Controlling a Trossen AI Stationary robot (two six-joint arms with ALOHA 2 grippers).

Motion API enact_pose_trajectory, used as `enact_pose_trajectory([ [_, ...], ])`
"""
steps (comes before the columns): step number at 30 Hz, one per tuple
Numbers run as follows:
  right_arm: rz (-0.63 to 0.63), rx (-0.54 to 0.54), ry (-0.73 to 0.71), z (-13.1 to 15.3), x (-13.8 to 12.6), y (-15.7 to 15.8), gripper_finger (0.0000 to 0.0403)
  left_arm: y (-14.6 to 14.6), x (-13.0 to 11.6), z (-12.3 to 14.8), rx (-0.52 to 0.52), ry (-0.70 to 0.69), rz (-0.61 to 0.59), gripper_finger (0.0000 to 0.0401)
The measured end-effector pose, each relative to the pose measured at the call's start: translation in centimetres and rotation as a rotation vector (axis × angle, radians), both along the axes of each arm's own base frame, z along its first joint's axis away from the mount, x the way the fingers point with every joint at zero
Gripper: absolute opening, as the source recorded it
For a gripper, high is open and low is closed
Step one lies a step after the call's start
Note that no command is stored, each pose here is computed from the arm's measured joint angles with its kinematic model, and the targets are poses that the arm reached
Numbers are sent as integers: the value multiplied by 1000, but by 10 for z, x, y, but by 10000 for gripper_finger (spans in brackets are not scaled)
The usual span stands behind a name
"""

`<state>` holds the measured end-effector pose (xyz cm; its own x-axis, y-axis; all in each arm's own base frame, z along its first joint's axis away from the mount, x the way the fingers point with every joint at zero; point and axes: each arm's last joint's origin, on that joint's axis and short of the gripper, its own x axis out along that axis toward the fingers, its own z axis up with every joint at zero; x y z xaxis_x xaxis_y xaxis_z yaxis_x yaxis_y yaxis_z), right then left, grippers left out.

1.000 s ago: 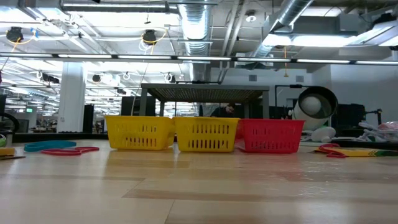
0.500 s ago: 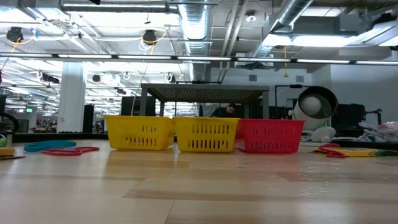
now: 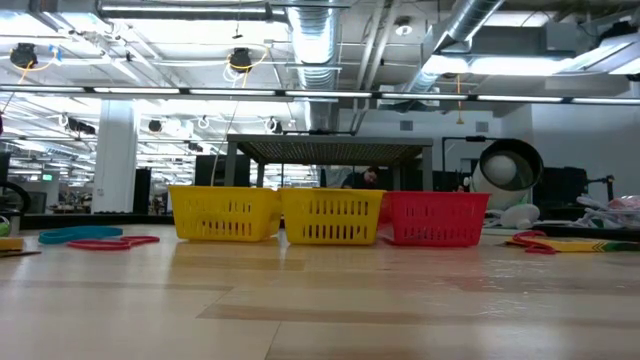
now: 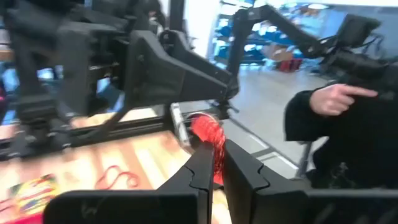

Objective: Pick & Place Office Desk Supplies
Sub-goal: Put the orange spring keychain into the left yellow bin

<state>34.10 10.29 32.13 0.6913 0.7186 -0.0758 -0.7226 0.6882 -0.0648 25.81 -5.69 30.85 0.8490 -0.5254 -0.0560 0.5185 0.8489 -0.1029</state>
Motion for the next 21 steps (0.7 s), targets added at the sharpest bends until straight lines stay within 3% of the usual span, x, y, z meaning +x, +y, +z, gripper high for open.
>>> enact_pose_trajectory([
  [6,0,-11,8,15,-16,-4,245,9,-27,12,56,44,138,16],
  [10,-47,-42,7,24,-30,-6,245,13,-41,12,67,41,166,16],
  [21,-217,-76,31,19,-67,-8,244,47,-64,-31,3,108,318,11],
])
